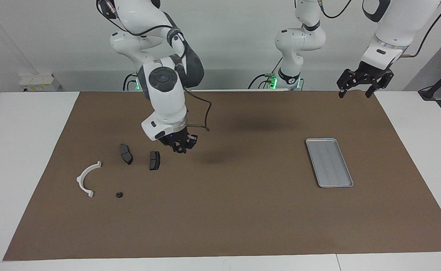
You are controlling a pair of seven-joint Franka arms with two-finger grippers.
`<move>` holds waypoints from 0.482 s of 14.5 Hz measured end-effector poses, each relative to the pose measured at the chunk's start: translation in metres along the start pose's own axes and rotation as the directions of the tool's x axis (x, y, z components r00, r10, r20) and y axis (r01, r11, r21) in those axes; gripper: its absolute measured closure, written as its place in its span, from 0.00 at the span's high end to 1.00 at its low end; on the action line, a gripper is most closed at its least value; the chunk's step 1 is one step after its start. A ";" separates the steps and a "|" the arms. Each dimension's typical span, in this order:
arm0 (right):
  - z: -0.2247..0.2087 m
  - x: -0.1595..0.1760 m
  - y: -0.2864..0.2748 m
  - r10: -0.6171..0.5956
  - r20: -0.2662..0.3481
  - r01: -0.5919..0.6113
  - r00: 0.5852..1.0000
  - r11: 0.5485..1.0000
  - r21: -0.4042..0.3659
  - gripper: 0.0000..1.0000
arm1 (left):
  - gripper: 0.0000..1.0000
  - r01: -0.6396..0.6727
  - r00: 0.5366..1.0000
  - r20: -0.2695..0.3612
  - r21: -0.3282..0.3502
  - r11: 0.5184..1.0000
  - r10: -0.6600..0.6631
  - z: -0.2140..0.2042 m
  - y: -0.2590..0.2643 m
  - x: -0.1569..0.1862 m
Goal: Place bearing gear from tray to pile
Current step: 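Carry the part to the gear near the brake pads and release it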
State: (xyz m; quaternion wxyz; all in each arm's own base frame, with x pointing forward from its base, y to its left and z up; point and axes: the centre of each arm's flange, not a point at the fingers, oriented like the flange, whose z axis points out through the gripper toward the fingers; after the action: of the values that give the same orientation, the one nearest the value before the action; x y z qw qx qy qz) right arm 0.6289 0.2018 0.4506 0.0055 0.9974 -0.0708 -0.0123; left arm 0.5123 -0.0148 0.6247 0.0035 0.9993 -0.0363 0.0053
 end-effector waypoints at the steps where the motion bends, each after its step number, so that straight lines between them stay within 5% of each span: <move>1: 0.002 0.009 0.019 -0.028 0.003 0.028 1.000 1.000 0.000 0.36 | 1.00 0.003 1.000 0.008 -0.003 1.000 -0.003 -0.001 -0.002 0.000; 7: 0.029 0.042 0.091 -0.134 -0.025 0.134 0.991 0.991 0.007 0.36 | 1.00 -0.004 1.000 0.024 0.000 1.000 0.004 -0.008 0.002 0.014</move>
State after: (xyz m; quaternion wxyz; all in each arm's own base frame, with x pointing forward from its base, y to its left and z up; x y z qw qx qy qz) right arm 0.6565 0.1056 0.4217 0.0012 1.0000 -0.0036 0.0000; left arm 0.5257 -0.0174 0.6330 0.0032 0.9992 -0.0383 -0.0065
